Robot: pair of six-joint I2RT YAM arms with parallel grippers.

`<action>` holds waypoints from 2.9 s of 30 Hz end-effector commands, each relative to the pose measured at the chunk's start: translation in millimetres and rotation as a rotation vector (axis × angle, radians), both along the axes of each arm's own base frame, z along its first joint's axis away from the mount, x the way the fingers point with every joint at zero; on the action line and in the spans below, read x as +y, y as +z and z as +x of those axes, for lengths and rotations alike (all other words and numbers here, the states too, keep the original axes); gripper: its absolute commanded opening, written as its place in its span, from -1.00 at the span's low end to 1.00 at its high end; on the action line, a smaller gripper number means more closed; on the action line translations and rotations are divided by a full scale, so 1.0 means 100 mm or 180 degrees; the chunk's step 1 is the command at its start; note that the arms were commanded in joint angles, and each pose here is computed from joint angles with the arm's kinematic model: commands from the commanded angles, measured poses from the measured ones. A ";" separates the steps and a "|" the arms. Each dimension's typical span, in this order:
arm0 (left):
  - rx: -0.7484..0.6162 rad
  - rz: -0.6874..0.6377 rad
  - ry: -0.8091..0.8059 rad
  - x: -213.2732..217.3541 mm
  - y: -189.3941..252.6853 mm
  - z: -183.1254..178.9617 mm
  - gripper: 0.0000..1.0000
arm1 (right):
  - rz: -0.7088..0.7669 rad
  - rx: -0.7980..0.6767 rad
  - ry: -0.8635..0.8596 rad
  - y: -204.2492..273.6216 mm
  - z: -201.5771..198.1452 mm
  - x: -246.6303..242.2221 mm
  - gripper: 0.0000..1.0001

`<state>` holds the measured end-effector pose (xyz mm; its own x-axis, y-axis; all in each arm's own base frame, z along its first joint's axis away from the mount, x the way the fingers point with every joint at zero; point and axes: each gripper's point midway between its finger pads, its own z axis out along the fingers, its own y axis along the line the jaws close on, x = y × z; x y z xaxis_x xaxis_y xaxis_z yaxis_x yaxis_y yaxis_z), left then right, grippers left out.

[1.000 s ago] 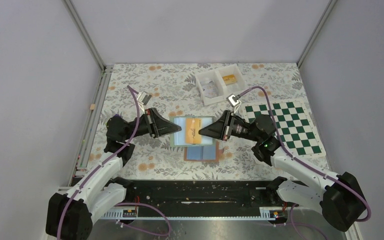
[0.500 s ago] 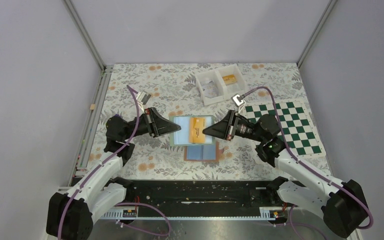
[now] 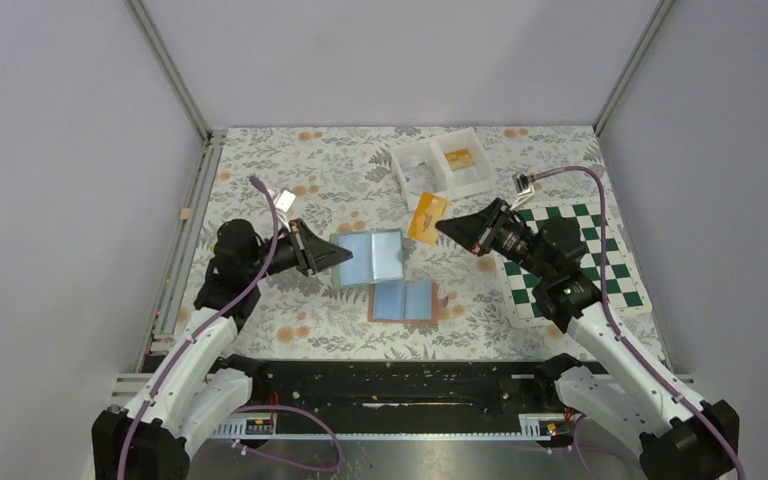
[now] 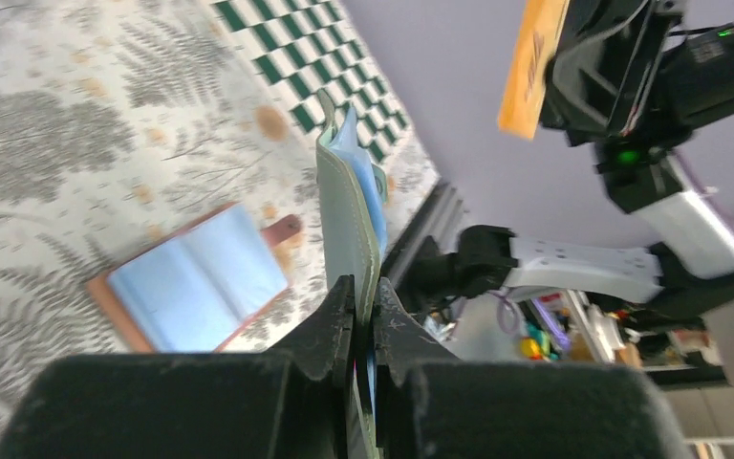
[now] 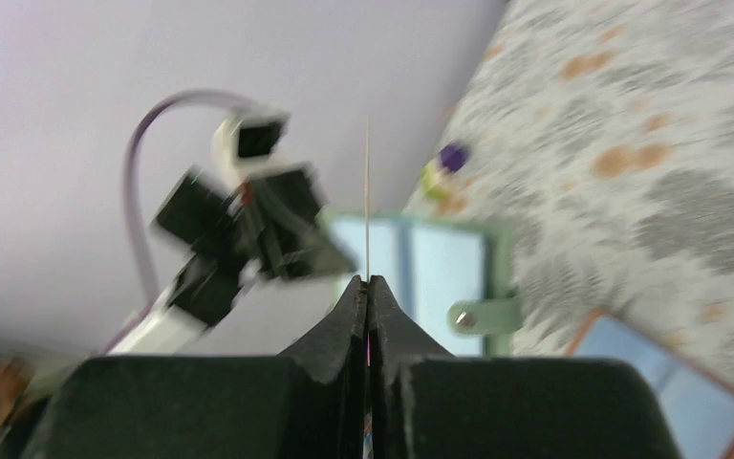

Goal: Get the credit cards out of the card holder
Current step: Remove the credit card from the card holder, then place the credit card in the storage box.

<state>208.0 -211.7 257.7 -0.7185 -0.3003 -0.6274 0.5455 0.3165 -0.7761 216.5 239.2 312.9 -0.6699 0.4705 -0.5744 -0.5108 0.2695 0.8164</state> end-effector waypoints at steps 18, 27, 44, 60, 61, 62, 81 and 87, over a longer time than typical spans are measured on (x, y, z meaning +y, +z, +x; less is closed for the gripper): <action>-0.0374 0.1142 0.0632 0.27 -0.47 0.11 -1.00 | -0.0163 0.0996 -0.3260 -1.13 3.06 -1.08 -1.00; -0.0422 0.1164 0.0460 0.15 -0.46 0.03 -1.00 | 0.0175 0.1540 -0.3462 -1.58 3.55 -1.01 -1.00; -0.0401 0.1173 0.0316 0.08 -0.49 0.00 -1.00 | 0.0429 0.2124 -0.3875 -2.17 3.86 -1.06 -1.00; -0.0351 0.1208 0.0297 0.07 -0.53 0.03 -1.00 | 0.0261 0.2752 -0.4162 -2.55 4.02 -1.04 -1.00; -0.0346 0.1211 0.0296 0.07 -0.54 0.03 -1.00 | 0.0226 0.2752 -0.4163 -2.57 4.03 -1.04 -1.00; -0.0346 0.1211 0.0297 0.07 -0.54 0.03 -1.00 | 0.0185 0.2771 -0.4185 -2.59 4.03 -1.05 -1.00; -0.0371 0.1177 0.0288 0.06 -0.51 0.02 -1.00 | -0.0056 0.2708 -0.4076 -2.41 4.08 -1.07 -0.50; -0.0417 0.1110 0.0252 0.05 -0.46 -0.03 -1.00 | -0.0117 0.2475 -0.3893 -1.95 4.07 -1.11 -0.33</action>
<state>201.1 -198.0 171.0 -0.6999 -0.0750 -0.7103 0.5023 0.6553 -0.5641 615.3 140.0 34.3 -0.0150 0.9686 -0.2480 0.7026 0.1867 0.6867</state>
